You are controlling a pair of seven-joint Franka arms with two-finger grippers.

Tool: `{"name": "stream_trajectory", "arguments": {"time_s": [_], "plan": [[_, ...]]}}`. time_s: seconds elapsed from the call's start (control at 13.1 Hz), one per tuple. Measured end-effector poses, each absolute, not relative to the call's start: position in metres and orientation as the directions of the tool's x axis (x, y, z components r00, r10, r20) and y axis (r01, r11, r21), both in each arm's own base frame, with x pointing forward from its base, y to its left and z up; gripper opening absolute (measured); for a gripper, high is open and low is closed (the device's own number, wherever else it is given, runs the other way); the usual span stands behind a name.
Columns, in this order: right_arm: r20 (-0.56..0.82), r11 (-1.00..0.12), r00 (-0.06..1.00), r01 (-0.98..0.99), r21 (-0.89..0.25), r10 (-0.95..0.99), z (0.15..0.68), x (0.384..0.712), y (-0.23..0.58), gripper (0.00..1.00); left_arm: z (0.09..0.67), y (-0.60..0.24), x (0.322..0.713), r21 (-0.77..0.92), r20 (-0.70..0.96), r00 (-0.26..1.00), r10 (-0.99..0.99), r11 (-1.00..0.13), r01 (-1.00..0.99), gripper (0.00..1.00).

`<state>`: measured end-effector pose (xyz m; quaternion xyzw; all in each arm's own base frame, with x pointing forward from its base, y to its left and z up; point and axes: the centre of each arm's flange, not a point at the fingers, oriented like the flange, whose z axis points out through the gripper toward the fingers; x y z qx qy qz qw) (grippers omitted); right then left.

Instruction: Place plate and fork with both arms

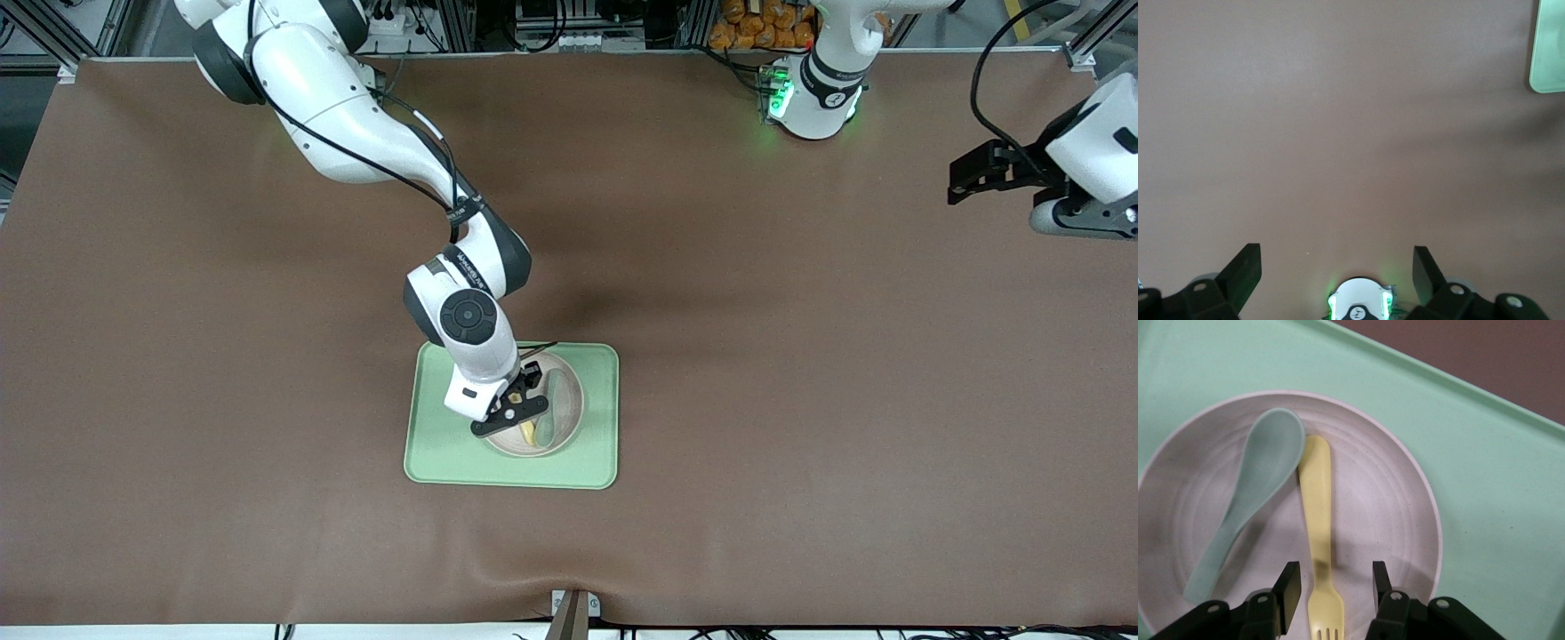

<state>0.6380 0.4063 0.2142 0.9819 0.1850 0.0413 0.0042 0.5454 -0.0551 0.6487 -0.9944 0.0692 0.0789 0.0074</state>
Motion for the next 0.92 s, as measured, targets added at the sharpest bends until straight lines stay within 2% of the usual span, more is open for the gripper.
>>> {"name": "stream_trajectory", "arguments": {"time_s": [0.69, 0.76, 0.92], "plan": [[0.068, -0.928, 0.926, 0.369, 0.057, 0.373, 0.192, 0.631, 0.411, 0.49, 0.664, -0.043, 0.537, 0.013, -0.128, 0.989, -0.079, -0.997, -0.078, 1.00], [0.068, -0.928, 0.926, 0.369, 0.058, 0.372, 0.192, 0.631, 0.412, 0.45, 0.665, -0.040, 0.538, 0.017, -0.126, 0.989, -0.073, -0.997, -0.071, 1.00], [0.071, -0.937, 0.935, 0.344, 0.055, 0.347, 0.192, 0.630, 0.414, 0.19, 0.667, -0.041, 0.536, 0.019, -0.120, 0.990, -0.076, -0.997, -0.074, 1.00]]}}
